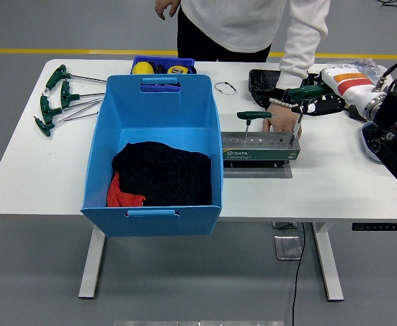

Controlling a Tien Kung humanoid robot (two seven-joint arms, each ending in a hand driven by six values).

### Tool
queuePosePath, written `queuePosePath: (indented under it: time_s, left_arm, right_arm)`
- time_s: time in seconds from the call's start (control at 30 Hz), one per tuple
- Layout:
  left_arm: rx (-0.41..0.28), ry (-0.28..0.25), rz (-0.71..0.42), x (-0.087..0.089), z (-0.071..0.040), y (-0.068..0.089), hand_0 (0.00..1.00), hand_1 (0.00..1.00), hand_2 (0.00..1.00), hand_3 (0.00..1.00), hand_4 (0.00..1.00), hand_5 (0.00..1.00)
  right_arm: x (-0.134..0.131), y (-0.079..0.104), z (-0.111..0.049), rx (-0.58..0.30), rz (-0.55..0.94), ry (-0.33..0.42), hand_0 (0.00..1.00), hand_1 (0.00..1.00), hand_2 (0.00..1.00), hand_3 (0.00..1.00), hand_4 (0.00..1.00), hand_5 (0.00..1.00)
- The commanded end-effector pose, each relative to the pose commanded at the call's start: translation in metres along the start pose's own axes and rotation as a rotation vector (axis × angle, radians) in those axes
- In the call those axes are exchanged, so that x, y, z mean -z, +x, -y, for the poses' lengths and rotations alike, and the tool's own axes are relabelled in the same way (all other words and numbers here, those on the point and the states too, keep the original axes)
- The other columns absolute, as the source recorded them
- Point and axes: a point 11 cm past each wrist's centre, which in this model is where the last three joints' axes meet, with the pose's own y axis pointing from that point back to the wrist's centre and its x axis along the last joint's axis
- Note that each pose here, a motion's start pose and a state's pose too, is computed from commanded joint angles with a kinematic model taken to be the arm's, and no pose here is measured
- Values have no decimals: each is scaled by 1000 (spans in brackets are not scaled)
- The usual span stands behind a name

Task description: Lift tool from toolbox,place it in box,lift tool from toolbox,place it in box

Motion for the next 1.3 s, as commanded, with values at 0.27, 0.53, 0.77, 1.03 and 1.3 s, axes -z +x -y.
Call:
queuePosePath:
  time_s: [0.27, 0.53, 0.77, 1.03, 1.3]
  left_arm:
    - [-2, -3, 4, -1, 0, 1, 629, 630, 715, 791, 859, 772]
    - [-3, -5, 4, -2, 0, 1, 623, 627, 713, 791, 859, 770]
    - [-2, -4, 10, -3, 0, 1, 625, 626, 713, 790, 860, 773]
    - [-4, -1, 7, -1, 0, 2, 624, 625, 712, 789, 859, 772]
    - [-9, 3, 3, 1, 1, 4, 614, 618, 707, 788, 858, 771]
  right_arm:
    - [4, 4, 5, -19, 8, -14, 125, 66, 96, 121, 998, 745]
    - [3, 0, 5, -20, 11, -41, 77, 38, 77, 80, 998, 720]
    - [4, 1, 5, -33, 35, -43, 36, 2, 46, 36, 998, 701]
    - [0, 4, 4, -65, 40, -69, 2, 2, 6, 8, 998, 688]
    - [-1, 13, 4, -61, 21, -68, 2, 2, 2, 2, 929, 684]
